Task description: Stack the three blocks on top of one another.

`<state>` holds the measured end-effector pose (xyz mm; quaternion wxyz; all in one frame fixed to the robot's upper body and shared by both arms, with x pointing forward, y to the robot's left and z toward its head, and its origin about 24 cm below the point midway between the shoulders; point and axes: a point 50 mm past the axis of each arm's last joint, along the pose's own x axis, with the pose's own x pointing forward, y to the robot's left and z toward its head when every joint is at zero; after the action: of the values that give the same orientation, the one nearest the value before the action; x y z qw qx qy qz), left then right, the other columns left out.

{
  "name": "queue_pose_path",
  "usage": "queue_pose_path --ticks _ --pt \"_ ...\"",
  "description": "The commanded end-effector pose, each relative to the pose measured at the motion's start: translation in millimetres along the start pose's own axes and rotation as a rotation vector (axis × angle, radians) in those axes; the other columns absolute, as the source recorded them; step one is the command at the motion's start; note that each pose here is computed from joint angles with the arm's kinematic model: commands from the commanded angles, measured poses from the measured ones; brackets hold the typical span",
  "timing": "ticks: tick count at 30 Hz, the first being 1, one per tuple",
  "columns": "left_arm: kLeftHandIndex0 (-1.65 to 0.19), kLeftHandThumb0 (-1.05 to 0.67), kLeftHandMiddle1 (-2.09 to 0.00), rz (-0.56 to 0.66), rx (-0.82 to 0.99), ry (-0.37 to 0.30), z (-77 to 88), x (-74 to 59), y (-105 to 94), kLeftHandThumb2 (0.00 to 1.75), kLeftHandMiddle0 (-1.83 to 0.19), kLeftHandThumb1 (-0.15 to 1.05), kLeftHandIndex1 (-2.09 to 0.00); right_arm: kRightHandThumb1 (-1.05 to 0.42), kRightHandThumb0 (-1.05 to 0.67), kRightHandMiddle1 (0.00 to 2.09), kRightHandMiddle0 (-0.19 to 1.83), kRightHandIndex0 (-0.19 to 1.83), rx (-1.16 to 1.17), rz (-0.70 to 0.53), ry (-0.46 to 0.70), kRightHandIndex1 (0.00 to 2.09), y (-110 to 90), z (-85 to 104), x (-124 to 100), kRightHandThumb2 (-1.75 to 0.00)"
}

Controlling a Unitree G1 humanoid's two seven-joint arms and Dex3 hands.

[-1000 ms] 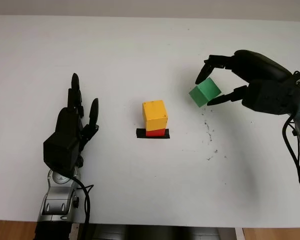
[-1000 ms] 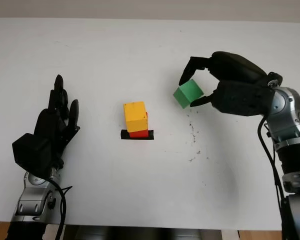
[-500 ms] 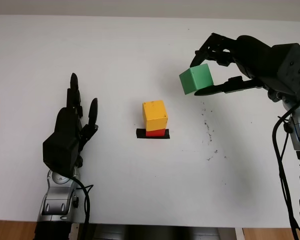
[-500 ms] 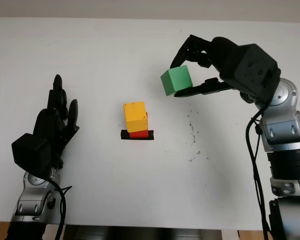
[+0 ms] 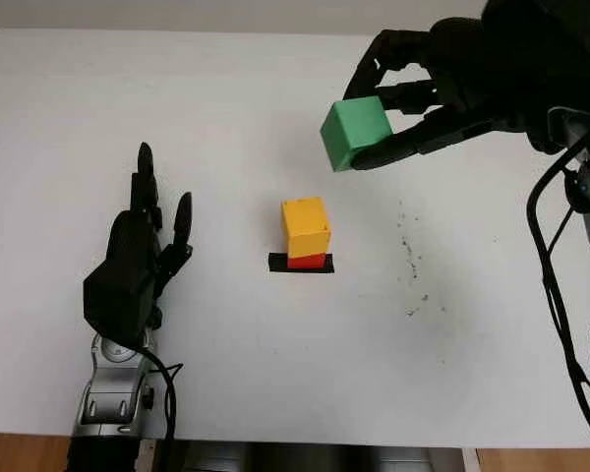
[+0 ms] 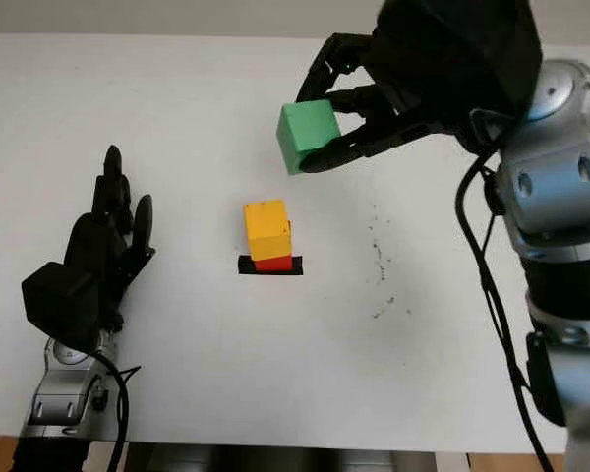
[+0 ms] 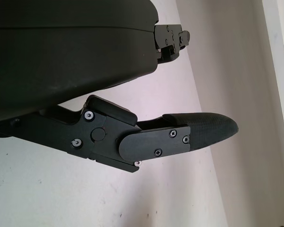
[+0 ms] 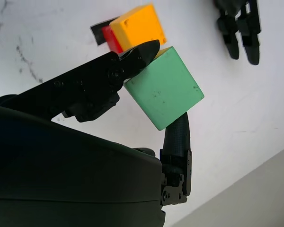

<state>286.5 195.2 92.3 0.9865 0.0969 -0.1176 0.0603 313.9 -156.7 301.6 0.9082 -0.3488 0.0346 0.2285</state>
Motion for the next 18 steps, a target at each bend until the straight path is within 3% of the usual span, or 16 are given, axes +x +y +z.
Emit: queue_pose_path --ticks 1,6,18 --pt "0.14 -0.82 -0.05 -0.004 -0.009 0.003 0.0 -0.1 -2.6 0.57 0.16 1.05 -0.05 -1.05 -0.27 1.93 0.03 0.29 -0.009 0.009 -0.04 0.02 3.5 12.1 -3.9 -0.13" --pt "0.14 -0.8 -0.05 -0.003 -0.018 -0.006 -0.1 0.4 -3.9 0.57 0.16 1.05 -0.05 -1.05 -0.28 1.99 0.0 0.27 0.037 0.046 -0.04 0.01 16.9 15.7 -3.1 -0.16" --pt "0.12 -0.82 -0.06 0.02 0.005 0.009 -0.5 -4.6 -2.5 0.58 0.14 1.05 -0.06 -1.05 -0.37 2.09 -0.04 0.18 0.13 0.07 -0.027 0.0 41.5 0.5 2.5 -0.18"
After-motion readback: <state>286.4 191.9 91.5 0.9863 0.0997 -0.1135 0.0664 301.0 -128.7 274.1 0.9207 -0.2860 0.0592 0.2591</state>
